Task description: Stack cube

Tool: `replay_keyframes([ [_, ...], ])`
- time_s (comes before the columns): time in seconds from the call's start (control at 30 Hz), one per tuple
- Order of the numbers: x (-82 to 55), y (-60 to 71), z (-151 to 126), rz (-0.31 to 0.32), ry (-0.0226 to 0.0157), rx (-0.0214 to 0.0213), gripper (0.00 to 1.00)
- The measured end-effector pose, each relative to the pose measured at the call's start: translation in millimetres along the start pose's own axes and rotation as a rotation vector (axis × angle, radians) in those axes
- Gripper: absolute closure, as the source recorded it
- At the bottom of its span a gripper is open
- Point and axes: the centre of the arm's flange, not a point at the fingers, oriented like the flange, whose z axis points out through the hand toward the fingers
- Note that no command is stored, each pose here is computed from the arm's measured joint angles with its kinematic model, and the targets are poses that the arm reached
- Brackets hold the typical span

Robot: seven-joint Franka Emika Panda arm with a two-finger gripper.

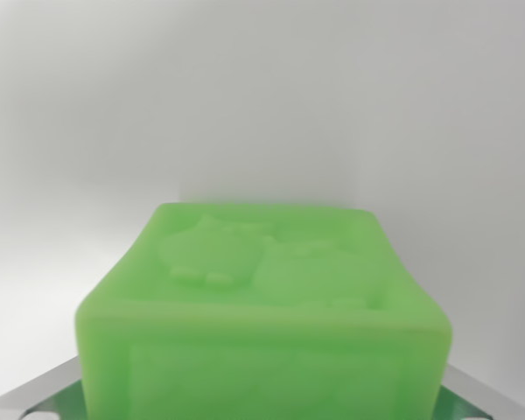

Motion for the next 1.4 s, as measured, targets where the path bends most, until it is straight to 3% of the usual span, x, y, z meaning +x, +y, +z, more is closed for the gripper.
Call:
replay_keyframes([
  [0.23,0.3,-0.3,-10,0.001,-0.001,0.0025,1.0],
  [0.63,0.2,-0.4,-33,0.001,-0.0031,0.0027,1.0],
  [1.4,1.1,-0.7,-97,0.001,-0.0065,0.0065,1.0],
])
